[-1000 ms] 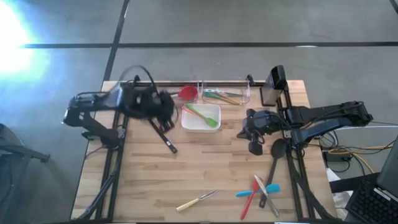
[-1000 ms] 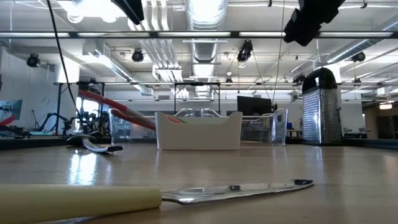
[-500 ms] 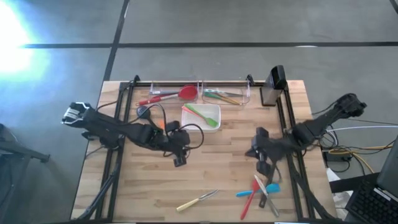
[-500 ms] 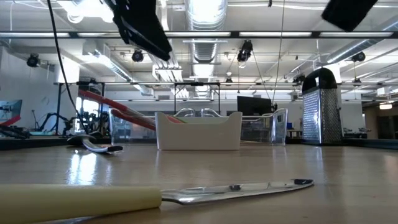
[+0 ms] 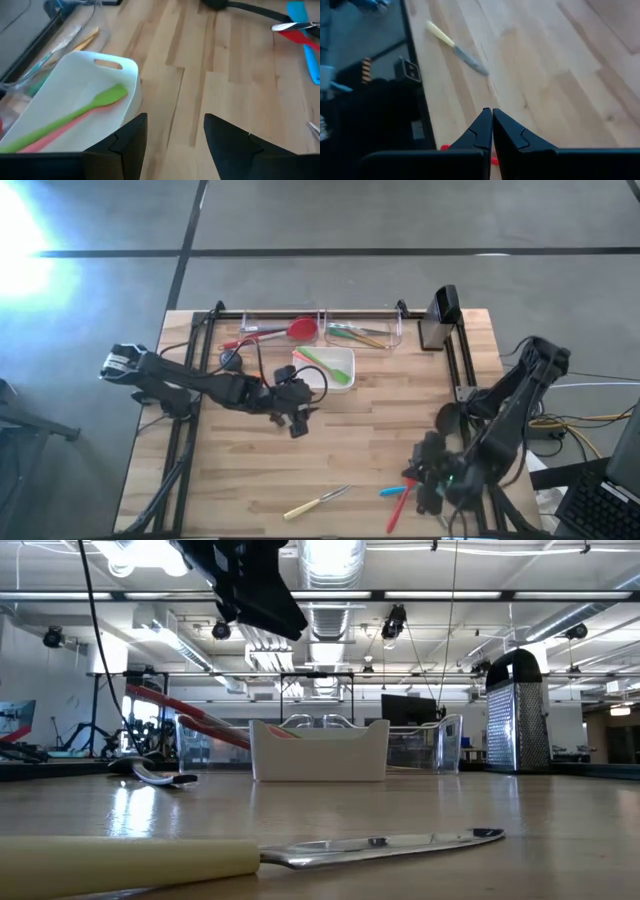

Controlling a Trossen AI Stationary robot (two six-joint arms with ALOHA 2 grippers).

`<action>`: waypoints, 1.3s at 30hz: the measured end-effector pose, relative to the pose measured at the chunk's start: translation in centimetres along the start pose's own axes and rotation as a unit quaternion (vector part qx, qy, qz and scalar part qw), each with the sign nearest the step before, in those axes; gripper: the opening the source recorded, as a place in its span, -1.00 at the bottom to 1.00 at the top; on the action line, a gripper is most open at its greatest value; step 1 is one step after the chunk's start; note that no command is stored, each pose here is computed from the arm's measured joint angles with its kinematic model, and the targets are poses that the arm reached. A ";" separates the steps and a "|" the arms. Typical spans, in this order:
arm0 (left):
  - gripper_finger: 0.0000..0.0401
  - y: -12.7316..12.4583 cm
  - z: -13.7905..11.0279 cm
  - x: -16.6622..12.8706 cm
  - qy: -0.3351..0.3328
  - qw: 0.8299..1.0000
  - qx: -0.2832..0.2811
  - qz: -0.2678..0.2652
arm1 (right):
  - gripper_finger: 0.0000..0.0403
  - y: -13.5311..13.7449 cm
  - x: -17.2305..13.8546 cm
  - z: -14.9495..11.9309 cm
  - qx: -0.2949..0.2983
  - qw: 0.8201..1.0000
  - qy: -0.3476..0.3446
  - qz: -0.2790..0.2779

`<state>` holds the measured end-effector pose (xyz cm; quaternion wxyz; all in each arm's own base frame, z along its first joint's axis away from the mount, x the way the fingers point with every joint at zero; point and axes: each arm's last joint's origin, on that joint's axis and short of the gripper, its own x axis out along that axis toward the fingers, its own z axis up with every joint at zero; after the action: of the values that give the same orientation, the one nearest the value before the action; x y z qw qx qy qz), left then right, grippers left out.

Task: Pick & Place Kitchen Items
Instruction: Put the silver table knife into the right transparent bin

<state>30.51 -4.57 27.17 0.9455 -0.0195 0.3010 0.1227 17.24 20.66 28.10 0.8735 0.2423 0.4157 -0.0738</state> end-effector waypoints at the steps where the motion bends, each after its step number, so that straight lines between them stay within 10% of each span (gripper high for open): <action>1: 0.00 0.1 -0.1 0.1 -0.003 1.000 0.003 0.000 | -0.96 0.7 0.2 -0.1 0.005 1.000 0.017 -0.013; 18: 0.00 0.1 -2.7 1.8 -0.093 0.995 -0.015 -0.018 | -0.91 7.3 0.6 -9.1 0.150 0.951 0.134 -0.234; 39: 0.00 0.4 -2.0 1.8 -0.116 0.993 -0.013 -0.017 | 0.15 7.6 5.0 -12.8 0.127 0.943 0.137 -0.274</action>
<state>30.70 -4.04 24.53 0.9756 -0.0220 0.1877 0.1121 14.14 33.84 20.20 0.7160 0.2360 0.5688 -0.3288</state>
